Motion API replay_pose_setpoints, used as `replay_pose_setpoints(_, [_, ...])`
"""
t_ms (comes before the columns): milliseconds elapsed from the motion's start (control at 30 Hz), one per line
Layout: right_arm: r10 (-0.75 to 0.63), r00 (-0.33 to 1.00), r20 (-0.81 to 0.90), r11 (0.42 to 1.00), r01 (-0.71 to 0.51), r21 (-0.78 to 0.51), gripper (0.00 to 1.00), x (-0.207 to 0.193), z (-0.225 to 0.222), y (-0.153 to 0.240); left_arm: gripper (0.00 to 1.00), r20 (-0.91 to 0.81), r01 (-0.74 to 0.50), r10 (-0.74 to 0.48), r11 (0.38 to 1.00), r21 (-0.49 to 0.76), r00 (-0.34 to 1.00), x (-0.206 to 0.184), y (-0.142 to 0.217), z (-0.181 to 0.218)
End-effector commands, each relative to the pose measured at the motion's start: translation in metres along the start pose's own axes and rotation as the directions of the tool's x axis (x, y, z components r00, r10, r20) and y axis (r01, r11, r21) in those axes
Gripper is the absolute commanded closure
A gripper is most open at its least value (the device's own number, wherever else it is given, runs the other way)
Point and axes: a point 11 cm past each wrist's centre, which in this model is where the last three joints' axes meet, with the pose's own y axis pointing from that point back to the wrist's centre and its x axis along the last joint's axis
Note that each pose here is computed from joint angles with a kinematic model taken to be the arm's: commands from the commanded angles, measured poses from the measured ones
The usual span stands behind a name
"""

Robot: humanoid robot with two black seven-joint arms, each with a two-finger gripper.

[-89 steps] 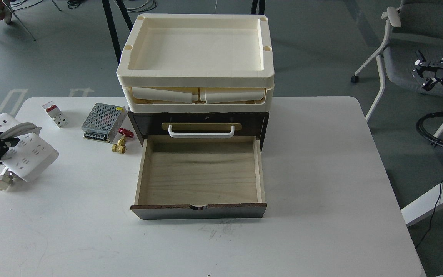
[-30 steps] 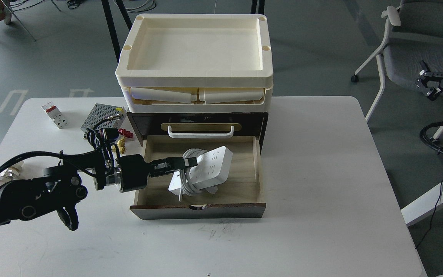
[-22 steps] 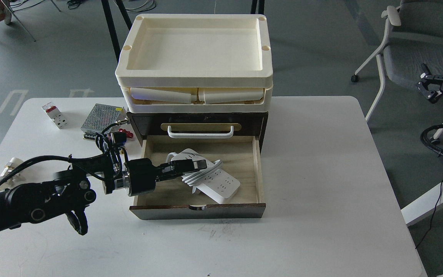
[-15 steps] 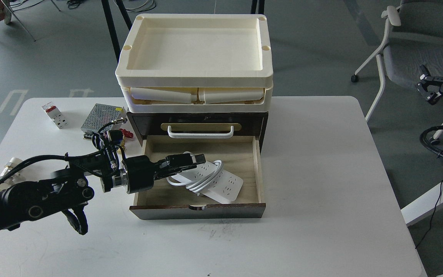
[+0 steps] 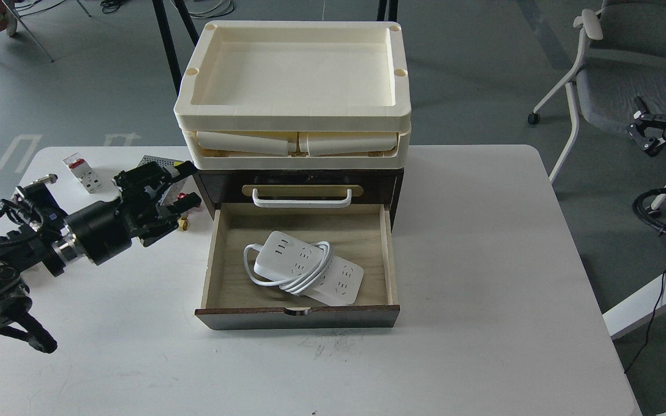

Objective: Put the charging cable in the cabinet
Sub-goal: 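Withdraw the left gripper from the drawer toward the table edge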

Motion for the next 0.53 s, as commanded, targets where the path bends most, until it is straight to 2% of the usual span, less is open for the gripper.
replay_pose_setpoints(0, [-0.027, 0.999, 0.039, 0.999, 0.026, 0.026, 0.00, -0.010, -0.004, -0.004, 0.19, -0.053, -0.221, 0.215, 0.962, -0.160, 0.975, 0.055, 0.026, 0.039])
replay_pose_setpoints(100, [-0.107, 0.992, 0.061, 0.994, 0.106, 0.021, 0.00, -0.038, -0.002, -0.012, 0.19, -0.097, -0.385, 0.373, 0.902, -0.194, 0.923, 0.104, 0.050, 0.050])
replay_pose_setpoints(233, [-0.240, 0.966, 0.092, 0.971, 0.239, 0.021, 0.00, -0.088, -0.004, -0.023, 0.18, -0.088, -0.526, 0.522, 0.815, -0.243, 0.848, 0.163, 0.052, 0.081])
replay_pose_setpoints(367, [-0.315, 0.942, 0.113, 0.948, 0.318, -0.009, 0.00, -0.115, 0.008, -0.021, 0.14, -0.099, -0.525, 0.517, 0.818, -0.234, 0.850, 0.164, 0.034, 0.077])
replay_pose_setpoints(500, [-0.310, 0.942, 0.128, 0.951, 0.310, 0.019, 0.00, -0.112, 0.003, -0.020, 0.12, -0.088, -0.512, 0.506, 0.831, -0.217, 0.858, 0.160, 0.030, 0.073])
